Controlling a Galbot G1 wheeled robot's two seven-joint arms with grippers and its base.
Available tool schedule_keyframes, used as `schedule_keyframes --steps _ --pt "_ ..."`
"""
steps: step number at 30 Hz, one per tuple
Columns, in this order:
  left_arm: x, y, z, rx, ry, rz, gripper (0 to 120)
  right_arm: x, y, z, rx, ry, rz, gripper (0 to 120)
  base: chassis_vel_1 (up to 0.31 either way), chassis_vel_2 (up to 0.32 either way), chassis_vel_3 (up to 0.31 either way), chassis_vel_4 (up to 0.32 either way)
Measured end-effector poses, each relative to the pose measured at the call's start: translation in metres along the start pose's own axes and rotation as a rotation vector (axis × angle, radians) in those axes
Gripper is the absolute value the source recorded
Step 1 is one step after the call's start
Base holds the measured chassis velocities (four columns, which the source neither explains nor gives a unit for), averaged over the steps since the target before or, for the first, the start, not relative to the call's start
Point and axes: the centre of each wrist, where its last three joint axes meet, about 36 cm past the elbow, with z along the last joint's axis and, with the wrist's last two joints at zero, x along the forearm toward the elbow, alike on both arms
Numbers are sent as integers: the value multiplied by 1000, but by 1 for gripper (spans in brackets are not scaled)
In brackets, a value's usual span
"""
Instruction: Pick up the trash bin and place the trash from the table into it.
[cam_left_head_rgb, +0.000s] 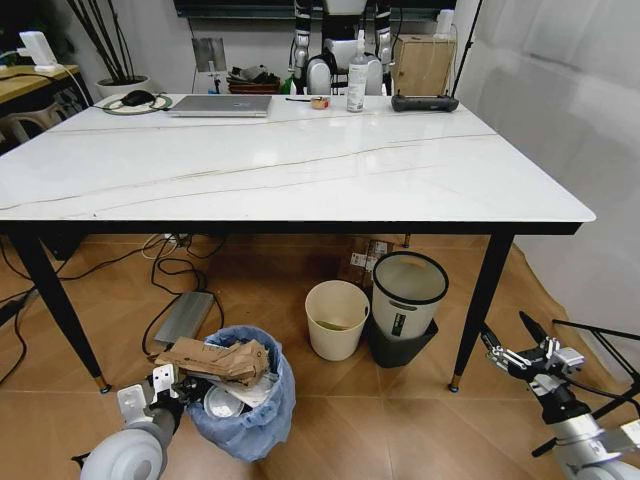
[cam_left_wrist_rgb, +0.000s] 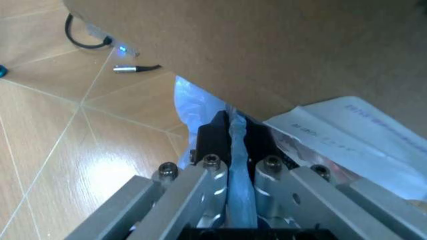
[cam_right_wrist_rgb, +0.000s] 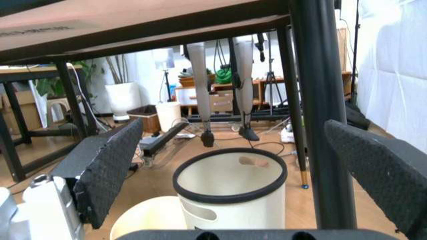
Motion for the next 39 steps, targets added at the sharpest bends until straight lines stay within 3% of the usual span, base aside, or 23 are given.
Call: schedule_keyframes --steps 19,39 --pt "-27 -1 11 20 26 -15 0 0 0 0 0 0 0 100 0 0 0 0" --pt "-30 8 18 -8 34 -50 0 0 0 0 0 0 0 100 0 0 0 0"
